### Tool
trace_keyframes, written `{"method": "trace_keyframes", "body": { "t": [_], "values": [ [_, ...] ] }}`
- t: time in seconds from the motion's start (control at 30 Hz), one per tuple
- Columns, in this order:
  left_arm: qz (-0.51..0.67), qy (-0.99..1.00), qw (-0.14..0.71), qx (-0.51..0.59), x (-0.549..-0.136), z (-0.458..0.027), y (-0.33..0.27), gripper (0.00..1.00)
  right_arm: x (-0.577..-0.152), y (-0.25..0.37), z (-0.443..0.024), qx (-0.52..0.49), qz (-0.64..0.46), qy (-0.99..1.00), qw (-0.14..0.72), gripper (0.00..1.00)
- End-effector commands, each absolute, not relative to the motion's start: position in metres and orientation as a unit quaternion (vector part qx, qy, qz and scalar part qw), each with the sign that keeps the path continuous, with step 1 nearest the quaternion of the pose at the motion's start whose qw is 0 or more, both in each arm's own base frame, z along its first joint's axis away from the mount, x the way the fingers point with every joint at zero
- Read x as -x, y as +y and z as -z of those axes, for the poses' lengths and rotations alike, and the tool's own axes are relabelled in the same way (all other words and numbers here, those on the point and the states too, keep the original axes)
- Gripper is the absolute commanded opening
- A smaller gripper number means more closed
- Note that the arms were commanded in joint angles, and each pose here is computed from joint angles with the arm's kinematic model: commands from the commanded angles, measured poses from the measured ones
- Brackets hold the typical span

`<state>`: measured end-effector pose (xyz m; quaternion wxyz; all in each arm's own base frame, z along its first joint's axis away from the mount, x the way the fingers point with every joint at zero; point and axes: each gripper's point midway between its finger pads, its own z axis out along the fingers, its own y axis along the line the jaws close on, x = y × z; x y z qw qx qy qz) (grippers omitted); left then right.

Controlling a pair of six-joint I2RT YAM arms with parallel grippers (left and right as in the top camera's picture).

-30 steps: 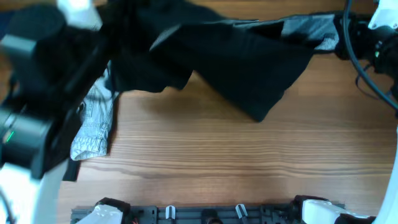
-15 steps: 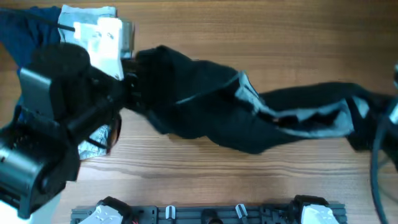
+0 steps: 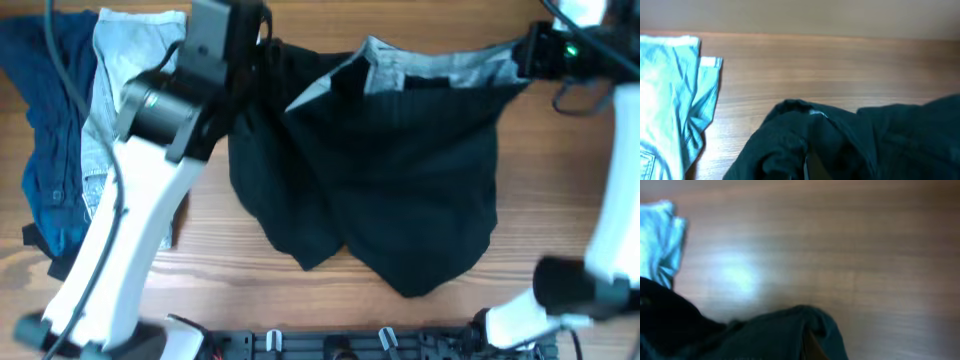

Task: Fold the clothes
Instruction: 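Lay the black shorts flat at table center and release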

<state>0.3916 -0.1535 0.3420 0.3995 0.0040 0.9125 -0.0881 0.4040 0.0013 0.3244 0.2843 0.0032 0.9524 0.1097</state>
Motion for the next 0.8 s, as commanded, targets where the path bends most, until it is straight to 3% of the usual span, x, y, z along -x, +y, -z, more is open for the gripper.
{"method": "trace_keyframes", "body": {
  "t": [0.0,0.17,0.2,0.23,0.27,0.3,0.4,0.57,0.7,0.77],
  "values": [
    [0.04,0.915,0.399,0.04,-0.455,-0.298,-0.139,0.04,-0.463,0.011,-0.257,0.019,-0.131,0.961,0.244,0.04],
    [0.032,0.912,0.404,0.063,-0.553,-0.194,-0.148,0.04,-0.575,0.042,-0.138,0.017,-0.15,0.951,0.269,0.04],
    [0.034,0.908,0.412,0.064,-0.569,-0.176,-0.151,0.1,-0.593,0.046,-0.124,0.01,-0.155,0.945,0.287,0.05],
    [0.036,0.904,0.422,0.065,-0.586,-0.154,-0.155,0.64,-0.61,0.051,-0.114,0.008,-0.158,0.938,0.308,0.35],
    [0.038,0.9,0.43,0.067,-0.596,-0.145,-0.156,1.0,-0.62,0.054,-0.109,0.013,-0.159,0.933,0.324,0.8],
    [0.04,0.896,0.436,0.07,-0.603,-0.137,-0.155,1.0,-0.625,0.056,-0.107,0.014,-0.16,0.93,0.331,1.0],
    [0.038,0.893,0.441,0.078,-0.607,-0.14,-0.146,1.0,-0.624,0.052,-0.123,0.004,-0.164,0.926,0.34,0.99],
    [0.057,0.898,0.435,0.024,-0.592,-0.169,-0.154,1.0,-0.577,0.061,-0.171,0.012,-0.188,0.936,0.298,1.0],
    [0.057,0.935,0.349,0.015,-0.546,-0.166,-0.145,1.0,-0.543,0.089,-0.226,0.096,-0.203,0.922,0.314,1.0],
    [0.044,0.952,0.303,0.018,-0.519,-0.165,-0.135,1.0,-0.545,0.116,-0.23,0.166,-0.174,0.911,0.336,0.99]
  ]
}}
